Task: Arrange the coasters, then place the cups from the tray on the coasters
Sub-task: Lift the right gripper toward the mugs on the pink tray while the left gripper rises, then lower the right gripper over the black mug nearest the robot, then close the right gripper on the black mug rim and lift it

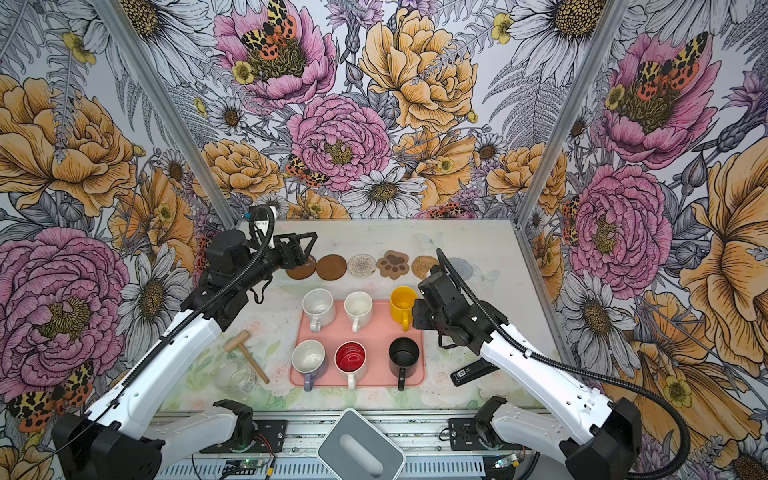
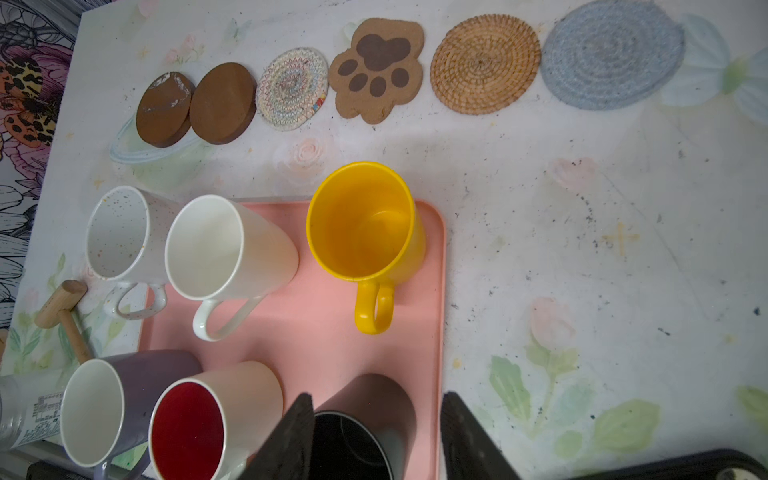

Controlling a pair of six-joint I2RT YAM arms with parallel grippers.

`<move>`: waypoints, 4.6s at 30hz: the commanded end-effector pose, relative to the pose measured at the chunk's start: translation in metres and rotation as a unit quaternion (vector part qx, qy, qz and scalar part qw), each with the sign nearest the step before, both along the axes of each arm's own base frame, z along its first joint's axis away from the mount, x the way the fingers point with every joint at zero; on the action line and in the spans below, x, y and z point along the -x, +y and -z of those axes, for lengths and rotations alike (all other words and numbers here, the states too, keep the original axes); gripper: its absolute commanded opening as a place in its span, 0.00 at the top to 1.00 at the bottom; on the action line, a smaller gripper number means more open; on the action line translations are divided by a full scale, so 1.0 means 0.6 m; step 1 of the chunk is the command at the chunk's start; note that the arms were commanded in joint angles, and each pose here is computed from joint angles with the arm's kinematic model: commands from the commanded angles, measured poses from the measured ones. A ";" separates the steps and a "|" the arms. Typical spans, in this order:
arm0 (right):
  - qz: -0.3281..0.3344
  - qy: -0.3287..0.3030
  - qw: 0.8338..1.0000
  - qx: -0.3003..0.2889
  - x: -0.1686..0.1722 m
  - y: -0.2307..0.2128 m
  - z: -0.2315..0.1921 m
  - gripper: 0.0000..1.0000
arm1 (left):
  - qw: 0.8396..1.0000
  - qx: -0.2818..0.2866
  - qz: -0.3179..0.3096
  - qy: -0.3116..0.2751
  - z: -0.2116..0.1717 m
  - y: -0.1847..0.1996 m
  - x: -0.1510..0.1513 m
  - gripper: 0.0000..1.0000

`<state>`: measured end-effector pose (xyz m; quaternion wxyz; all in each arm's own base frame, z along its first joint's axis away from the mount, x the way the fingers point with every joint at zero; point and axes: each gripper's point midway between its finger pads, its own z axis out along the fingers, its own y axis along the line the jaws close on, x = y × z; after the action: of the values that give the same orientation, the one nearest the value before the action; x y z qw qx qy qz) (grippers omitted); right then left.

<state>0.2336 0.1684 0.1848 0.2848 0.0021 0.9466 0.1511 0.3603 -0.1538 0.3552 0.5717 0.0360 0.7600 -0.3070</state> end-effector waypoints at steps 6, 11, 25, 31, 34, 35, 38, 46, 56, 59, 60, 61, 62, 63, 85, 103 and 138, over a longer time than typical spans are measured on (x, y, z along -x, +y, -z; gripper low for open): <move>-0.003 0.032 0.999 0.017 0.076 0.037 0.046 0.49 | 0.998 0.032 -0.034 -0.035 0.006 0.017 0.018 0.21; -0.020 0.062 0.998 0.020 0.115 0.052 0.069 0.50 | 0.997 0.055 -0.014 -0.051 0.014 -0.001 0.025 0.21; -0.022 0.081 0.996 0.021 0.164 0.080 0.086 0.52 | 0.998 0.020 -0.038 -0.038 0.037 0.009 0.016 0.20; -0.022 0.081 0.996 0.015 0.173 0.080 0.085 0.53 | 0.999 0.018 -0.037 -0.032 0.040 0.007 0.015 0.20; -0.022 0.083 0.996 0.014 0.178 0.080 0.085 0.54 | 0.998 0.020 -0.037 -0.035 0.038 0.008 0.019 0.20; -0.022 0.085 0.996 0.014 0.181 0.078 0.084 0.54 | 0.998 0.020 -0.038 -0.036 0.036 0.009 0.020 0.20; -0.020 0.089 0.996 0.018 0.188 0.073 0.083 0.54 | 0.998 0.020 -0.040 -0.038 0.035 0.011 0.022 0.20; -0.018 0.109 0.993 0.037 0.206 0.070 0.096 0.54 | 0.998 0.017 -0.046 -0.037 0.039 0.015 0.022 0.20; -0.006 0.125 0.990 0.057 0.212 0.070 0.120 0.54 | 0.998 0.012 -0.047 -0.035 0.043 0.015 0.020 0.20; 0.000 0.125 0.990 0.065 0.210 0.067 0.127 0.53 | 0.998 0.011 -0.049 -0.034 0.044 0.016 0.019 0.19; 0.003 0.125 0.990 0.067 0.209 0.066 0.128 0.53 | 0.998 0.012 -0.048 -0.033 0.045 0.015 0.019 0.20; 0.005 0.125 0.990 0.069 0.208 0.066 0.130 0.52 | 0.998 0.011 -0.048 -0.034 0.044 0.015 0.018 0.20; 0.006 0.126 0.989 0.072 0.208 0.065 0.133 0.52 | 0.998 0.011 -0.048 -0.033 0.045 0.015 0.018 0.19; 0.008 0.127 0.989 0.075 0.206 0.065 0.135 0.52 | 0.998 0.011 -0.048 -0.032 0.047 0.014 0.017 0.20; 0.039 0.154 0.984 0.077 0.172 0.070 0.182 0.54 | 0.999 0.002 -0.047 -0.017 0.065 0.007 -0.001 0.19; 0.055 0.187 0.975 0.103 0.169 0.064 0.214 0.69 | 0.999 0.003 -0.044 -0.012 0.072 0.002 -0.010 0.19; 0.020 0.126 0.986 0.106 0.149 0.064 0.181 1.00 | 0.999 0.002 -0.041 -0.012 0.072 0.001 -0.011 0.19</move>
<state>0.1333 0.2070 0.0618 0.1195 0.0116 0.9924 0.0284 0.3648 -0.1514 0.2985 0.5760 -0.0027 0.7656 -0.2865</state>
